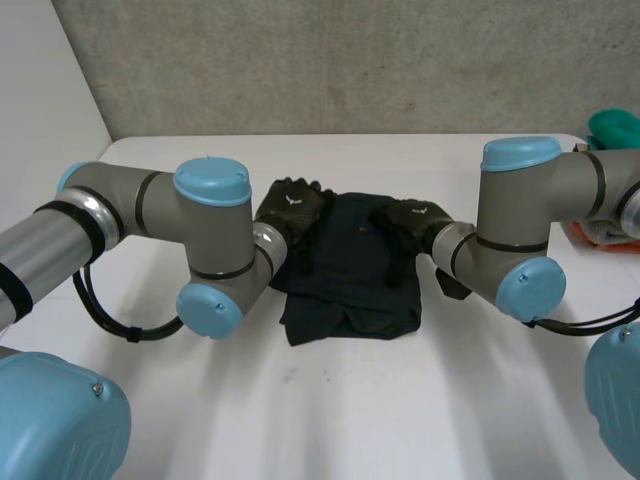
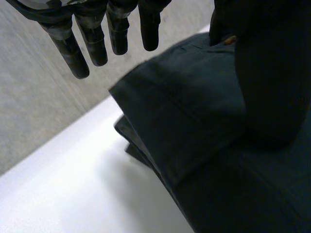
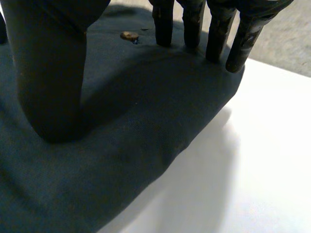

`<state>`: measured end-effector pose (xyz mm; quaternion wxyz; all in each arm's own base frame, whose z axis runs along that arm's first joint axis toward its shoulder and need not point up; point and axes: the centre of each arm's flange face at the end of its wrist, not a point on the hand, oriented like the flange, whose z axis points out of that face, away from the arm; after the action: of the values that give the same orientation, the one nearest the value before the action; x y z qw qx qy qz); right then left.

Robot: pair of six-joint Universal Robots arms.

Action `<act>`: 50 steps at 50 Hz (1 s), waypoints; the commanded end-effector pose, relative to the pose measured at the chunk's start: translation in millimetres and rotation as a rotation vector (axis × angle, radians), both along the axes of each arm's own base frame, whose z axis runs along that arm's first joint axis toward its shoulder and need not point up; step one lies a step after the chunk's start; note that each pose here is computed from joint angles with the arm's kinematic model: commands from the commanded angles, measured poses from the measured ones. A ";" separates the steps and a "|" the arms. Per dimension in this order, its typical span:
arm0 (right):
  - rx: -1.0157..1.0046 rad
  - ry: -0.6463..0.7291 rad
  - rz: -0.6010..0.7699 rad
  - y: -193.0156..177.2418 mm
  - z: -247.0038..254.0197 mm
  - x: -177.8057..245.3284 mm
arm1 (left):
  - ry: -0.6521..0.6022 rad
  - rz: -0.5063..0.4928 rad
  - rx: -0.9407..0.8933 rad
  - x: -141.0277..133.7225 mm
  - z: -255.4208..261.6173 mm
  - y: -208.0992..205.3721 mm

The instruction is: Fold the laundry.

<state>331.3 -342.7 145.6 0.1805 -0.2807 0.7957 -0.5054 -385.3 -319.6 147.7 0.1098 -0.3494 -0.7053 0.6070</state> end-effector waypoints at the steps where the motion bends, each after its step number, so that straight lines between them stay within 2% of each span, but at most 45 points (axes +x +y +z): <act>1: -0.089 0.208 0.061 2.3 -11.9 -5.2 | -0.097 0.006 0.092 8.5 -11.9 11.8; 8: -0.133 0.283 0.104 2.8 -20.0 -5.2 | -0.120 0.008 0.123 10.4 -19.9 14.0; 15: -0.165 0.261 0.097 2.5 -12.8 -3.5 | -0.121 0.006 0.120 9.1 -22.7 12.5; 23: -0.374 0.109 0.027 5.6 60.9 -6.5 | -0.025 -0.004 -0.005 8.2 45.4 17.3; 29: -0.456 0.022 -0.021 23.1 98.9 -20.3 | 0.065 -0.012 -0.120 21.3 106.5 33.8; 31: -0.435 0.029 -0.021 34.1 97.5 -26.2 | 0.077 -0.039 -0.129 23.9 114.1 42.0; 40: -0.267 0.102 0.021 75.1 45.2 -39.5 | 0.124 -0.387 -0.077 44.2 137.4 111.0; 43: -0.254 0.106 0.036 84.7 26.5 -39.1 | 0.131 -0.431 -0.059 54.3 136.6 117.5; 50: -0.347 0.073 0.094 100.7 -6.1 -20.0 | 0.139 -0.453 -0.068 59.5 140.9 126.4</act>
<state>296.4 -252.7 167.3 0.1147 -0.3470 0.7202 -0.5897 -329.9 -197.8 286.1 0.2750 -0.4569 -0.5839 0.6121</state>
